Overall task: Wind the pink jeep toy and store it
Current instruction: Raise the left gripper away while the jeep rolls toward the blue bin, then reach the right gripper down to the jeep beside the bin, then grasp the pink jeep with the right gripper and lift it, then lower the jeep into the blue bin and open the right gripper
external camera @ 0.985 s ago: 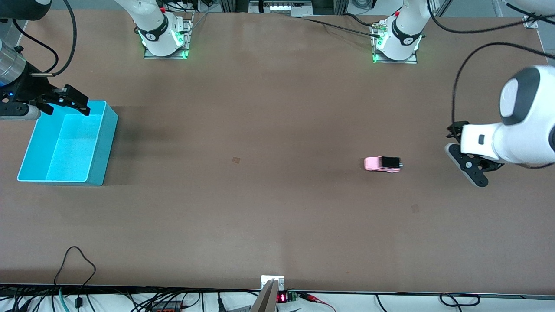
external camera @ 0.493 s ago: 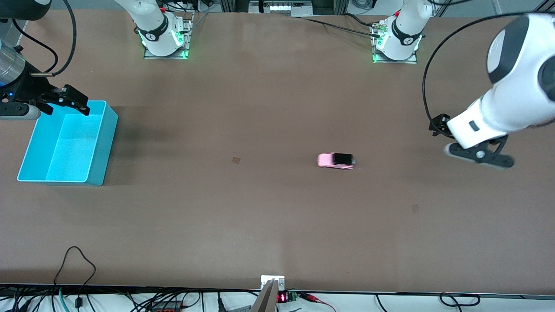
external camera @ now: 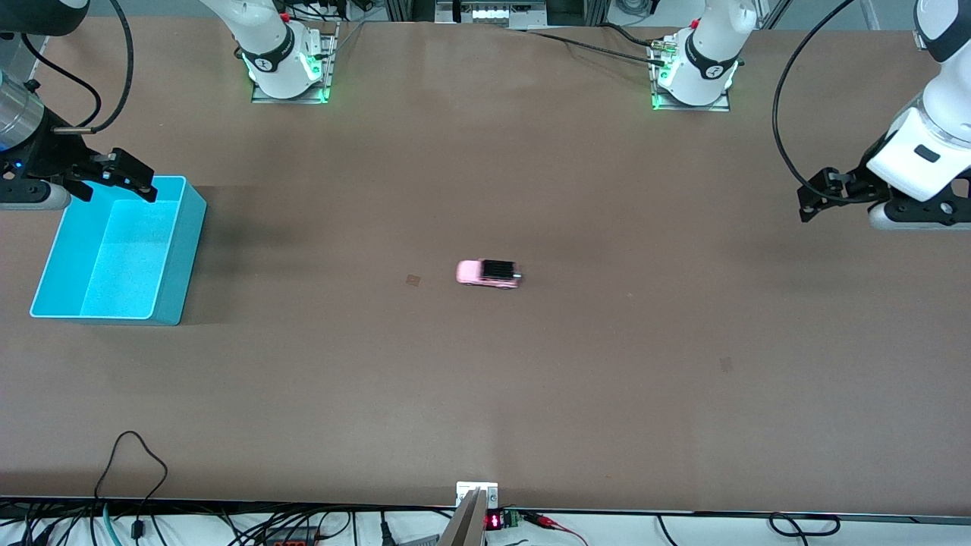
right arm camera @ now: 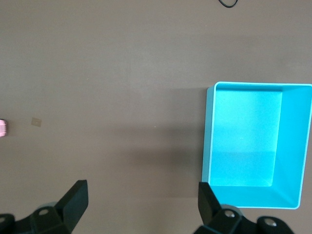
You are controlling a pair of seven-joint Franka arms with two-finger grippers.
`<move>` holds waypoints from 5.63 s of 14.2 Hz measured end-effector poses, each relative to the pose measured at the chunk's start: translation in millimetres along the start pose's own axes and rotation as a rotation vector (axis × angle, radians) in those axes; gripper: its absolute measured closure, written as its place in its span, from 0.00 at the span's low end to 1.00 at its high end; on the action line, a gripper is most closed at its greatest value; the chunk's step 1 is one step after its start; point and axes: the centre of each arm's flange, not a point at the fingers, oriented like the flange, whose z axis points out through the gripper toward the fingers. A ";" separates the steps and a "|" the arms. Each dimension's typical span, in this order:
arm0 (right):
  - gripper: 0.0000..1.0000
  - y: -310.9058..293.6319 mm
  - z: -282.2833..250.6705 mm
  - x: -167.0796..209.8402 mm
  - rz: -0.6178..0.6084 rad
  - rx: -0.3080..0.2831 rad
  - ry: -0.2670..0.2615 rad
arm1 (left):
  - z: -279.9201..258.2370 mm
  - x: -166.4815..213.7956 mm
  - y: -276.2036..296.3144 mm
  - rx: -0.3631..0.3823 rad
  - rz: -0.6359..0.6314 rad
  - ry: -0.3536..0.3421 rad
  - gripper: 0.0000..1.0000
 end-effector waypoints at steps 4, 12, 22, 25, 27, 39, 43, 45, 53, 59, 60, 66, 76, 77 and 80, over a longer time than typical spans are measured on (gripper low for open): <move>0.00 0.0 0.0 0.0 0.000 0.000 0.000 | 0.2 -2.3 5.6 0.001 0.008 -0.019 0.00; 0.00 0.0 0.0 0.0 0.000 0.000 0.000 | 0.6 -3.6 6.9 0.001 0.010 -0.031 0.00; 0.00 0.2 25.5 -7.6 -0.123 0.003 -0.084 | 0.7 -4.9 12.5 0.002 0.020 -0.037 0.00; 0.00 1.5 66.2 -15.5 -0.351 0.026 -0.163 | 0.5 -5.0 13.6 0.002 0.022 -0.037 0.00; 0.00 3.5 96.4 -21.3 -0.508 0.048 -0.200 | 0.1 -5.0 14.3 0.002 0.023 -0.037 0.00; 0.00 62.7 289.6 -45.2 -1.235 0.048 -0.053 | -0.9 -5.3 15.2 0.002 0.021 -0.038 0.00; 0.00 68.0 329.6 -51.6 -1.281 0.030 -0.027 | -1.1 -5.3 16.0 0.002 0.022 -0.037 0.00; 0.00 66.9 345.6 -60.3 -1.288 0.025 -0.019 | -1.3 -5.3 16.3 0.002 0.023 -0.037 0.00; 0.05 68.6 367.7 -76.7 -1.283 0.016 -0.007 | -1.9 -5.3 17.3 0.002 0.025 -0.035 0.00; 0.52 68.1 369.7 -76.5 -1.293 0.014 -0.004 | -1.3 -6.5 17.4 0.003 0.025 -0.046 0.00; 0.52 66.8 368.6 -75.4 -1.303 0.011 0.000 | -1.0 -6.8 17.3 0.003 0.025 -0.049 0.00; 0.52 53.6 312.1 -52.0 -1.213 -0.034 0.107 | -1.1 -7.1 17.0 0.003 0.025 -0.051 0.00; 0.52 64.6 193.7 -35.1 -0.573 0.029 0.135 | -1.9 -7.0 16.9 0.003 0.024 -0.050 0.00; 0.52 74.3 189.8 -37.3 -0.510 0.013 0.122 | -1.9 -7.0 16.8 0.003 0.024 -0.050 0.00; 0.52 111.5 190.3 -44.3 -0.294 -0.051 0.085 | -2.0 -7.0 17.1 0.003 0.025 -0.050 0.00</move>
